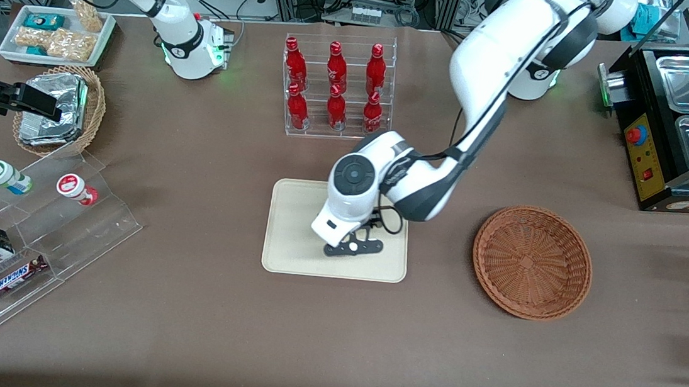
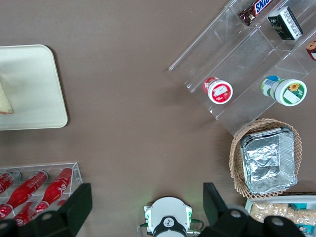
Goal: Place sandwich from basket to tray
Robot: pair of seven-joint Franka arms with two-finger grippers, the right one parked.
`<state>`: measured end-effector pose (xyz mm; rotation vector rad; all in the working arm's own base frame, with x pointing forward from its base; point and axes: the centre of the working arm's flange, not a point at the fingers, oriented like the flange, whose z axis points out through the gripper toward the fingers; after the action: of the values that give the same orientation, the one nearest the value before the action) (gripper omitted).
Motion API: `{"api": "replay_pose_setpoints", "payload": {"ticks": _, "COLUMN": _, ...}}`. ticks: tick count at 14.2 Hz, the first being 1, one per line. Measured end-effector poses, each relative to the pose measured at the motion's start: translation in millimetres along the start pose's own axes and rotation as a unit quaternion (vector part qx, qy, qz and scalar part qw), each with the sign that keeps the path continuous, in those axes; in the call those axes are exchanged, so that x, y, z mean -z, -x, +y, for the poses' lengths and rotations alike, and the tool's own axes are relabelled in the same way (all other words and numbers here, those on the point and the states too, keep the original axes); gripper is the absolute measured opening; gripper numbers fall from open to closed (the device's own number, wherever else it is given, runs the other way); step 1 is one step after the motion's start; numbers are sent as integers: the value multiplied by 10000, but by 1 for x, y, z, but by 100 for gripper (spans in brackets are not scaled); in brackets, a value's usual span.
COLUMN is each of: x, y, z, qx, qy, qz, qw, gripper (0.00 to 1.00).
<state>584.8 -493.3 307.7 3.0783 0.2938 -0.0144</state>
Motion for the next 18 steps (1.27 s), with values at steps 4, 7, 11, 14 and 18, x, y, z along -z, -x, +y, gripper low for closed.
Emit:
{"api": "replay_pose_setpoints", "payload": {"ticks": 4, "x": 115, "y": -59, "z": -94, "qx": -224, "qy": -285, "qz": -124, "qw": 9993, "gripper": 100}}
{"api": "replay_pose_setpoints", "payload": {"ticks": 7, "x": 186, "y": -76, "z": -187, "qx": -432, "qy": -475, "qz": -341, "qw": 9974, "gripper": 100}}
{"api": "replay_pose_setpoints", "payload": {"ticks": 11, "x": 246, "y": -78, "z": -301, "qx": -810, "qy": -703, "qz": -799, "qw": 9910, "gripper": 100}}
{"api": "replay_pose_setpoints", "payload": {"ticks": 14, "x": 280, "y": -81, "z": -370, "qx": -961, "qy": -679, "qz": -961, "qw": 9884, "gripper": 100}}
{"api": "replay_pose_setpoints", "payload": {"ticks": 18, "x": 303, "y": -77, "z": -413, "qx": -1012, "qy": -646, "qz": -1013, "qw": 9876, "gripper": 100}}
